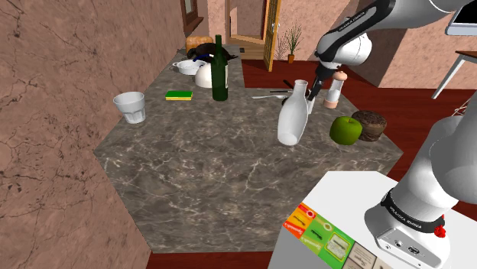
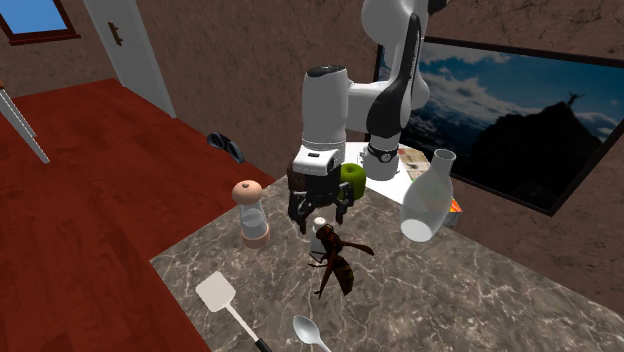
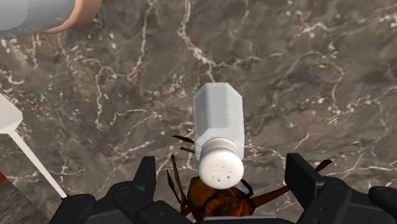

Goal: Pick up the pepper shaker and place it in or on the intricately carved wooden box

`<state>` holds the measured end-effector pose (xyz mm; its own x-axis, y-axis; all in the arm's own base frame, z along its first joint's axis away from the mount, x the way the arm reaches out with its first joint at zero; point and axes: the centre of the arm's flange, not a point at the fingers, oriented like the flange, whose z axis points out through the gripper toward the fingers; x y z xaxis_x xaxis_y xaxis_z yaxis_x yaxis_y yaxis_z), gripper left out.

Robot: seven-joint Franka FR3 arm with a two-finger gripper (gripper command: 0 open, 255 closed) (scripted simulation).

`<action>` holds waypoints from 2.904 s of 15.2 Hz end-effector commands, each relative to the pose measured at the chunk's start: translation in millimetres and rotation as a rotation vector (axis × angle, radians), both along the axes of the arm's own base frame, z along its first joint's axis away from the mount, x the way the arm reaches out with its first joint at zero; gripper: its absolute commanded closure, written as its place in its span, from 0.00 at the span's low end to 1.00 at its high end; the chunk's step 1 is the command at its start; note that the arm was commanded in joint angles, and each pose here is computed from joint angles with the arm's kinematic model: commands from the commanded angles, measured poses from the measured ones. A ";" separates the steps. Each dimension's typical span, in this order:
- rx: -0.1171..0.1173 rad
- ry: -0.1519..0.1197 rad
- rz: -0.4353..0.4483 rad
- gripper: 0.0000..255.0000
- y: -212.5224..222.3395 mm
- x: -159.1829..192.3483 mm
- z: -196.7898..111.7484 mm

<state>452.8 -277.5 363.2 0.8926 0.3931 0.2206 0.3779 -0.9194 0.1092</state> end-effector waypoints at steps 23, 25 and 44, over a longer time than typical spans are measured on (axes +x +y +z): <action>0.000 0.000 0.000 1.00 1.1 2.3 27.0; 0.000 0.000 0.000 1.00 1.1 2.3 37.5; 0.000 0.000 0.000 1.00 1.1 2.3 137.8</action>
<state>454.6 -276.5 496.0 0.8925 0.3930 0.2213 0.3776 -0.9194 0.1096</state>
